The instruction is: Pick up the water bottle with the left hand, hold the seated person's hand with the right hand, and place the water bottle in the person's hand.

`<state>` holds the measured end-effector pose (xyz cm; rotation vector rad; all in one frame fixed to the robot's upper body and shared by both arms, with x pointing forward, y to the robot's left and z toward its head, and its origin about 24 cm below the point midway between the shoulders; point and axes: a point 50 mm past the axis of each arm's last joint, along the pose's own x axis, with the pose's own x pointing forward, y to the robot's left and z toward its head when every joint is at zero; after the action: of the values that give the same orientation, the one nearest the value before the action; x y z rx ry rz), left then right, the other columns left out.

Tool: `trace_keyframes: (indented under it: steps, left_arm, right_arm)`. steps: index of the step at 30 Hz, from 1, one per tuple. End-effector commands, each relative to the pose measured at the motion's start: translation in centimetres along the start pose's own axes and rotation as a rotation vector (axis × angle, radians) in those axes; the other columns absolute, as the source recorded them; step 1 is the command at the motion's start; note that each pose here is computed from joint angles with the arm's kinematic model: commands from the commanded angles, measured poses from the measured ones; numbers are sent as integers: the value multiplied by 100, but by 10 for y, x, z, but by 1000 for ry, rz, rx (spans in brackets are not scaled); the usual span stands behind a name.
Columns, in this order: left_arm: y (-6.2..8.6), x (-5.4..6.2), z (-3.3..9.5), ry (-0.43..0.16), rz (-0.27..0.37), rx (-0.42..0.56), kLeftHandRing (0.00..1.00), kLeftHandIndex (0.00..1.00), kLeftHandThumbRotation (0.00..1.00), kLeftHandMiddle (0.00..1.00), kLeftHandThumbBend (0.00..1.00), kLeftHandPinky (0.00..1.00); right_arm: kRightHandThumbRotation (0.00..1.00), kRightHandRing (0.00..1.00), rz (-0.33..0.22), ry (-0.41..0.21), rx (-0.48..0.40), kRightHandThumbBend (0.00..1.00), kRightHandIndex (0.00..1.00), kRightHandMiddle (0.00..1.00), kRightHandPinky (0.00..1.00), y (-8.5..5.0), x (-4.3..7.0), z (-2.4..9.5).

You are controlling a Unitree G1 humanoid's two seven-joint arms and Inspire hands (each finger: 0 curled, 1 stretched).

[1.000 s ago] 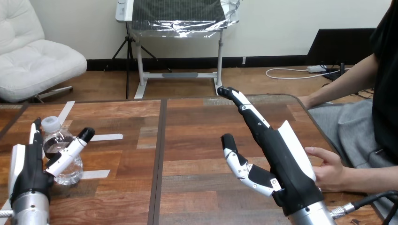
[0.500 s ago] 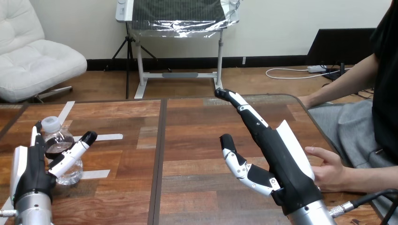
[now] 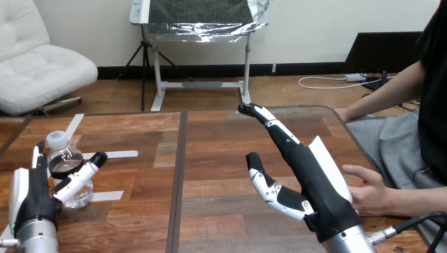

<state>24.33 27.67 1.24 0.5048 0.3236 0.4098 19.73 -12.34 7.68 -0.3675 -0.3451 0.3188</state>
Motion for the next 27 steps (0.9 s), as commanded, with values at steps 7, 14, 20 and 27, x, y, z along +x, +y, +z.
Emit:
trace_keyframes:
  steps: [7, 14, 20, 27]
  left_arm:
    - [8, 10, 27, -108, 40, 10, 89, 93, 50, 91, 84, 81]
    - [7, 8, 28, -111, 47, 13, 85, 88, 39, 87, 75, 78]
    - [7, 8, 28, -110, 54, 43, 80, 84, 30, 82, 70, 74]
    - [6, 8, 27, -104, 64, 57, 75, 79, 19, 78, 66, 70]
  right_arm:
    - [0, 98, -19, -102, -20, 3, 88, 95, 100, -10, 15, 15]
    - [0, 97, -19, -104, -21, 3, 87, 94, 100, -10, 14, 16]
    - [0, 96, -18, -103, -20, 2, 86, 92, 100, -10, 14, 16]
    - [0, 94, -15, -111, -15, 2, 85, 91, 100, -11, 14, 16]
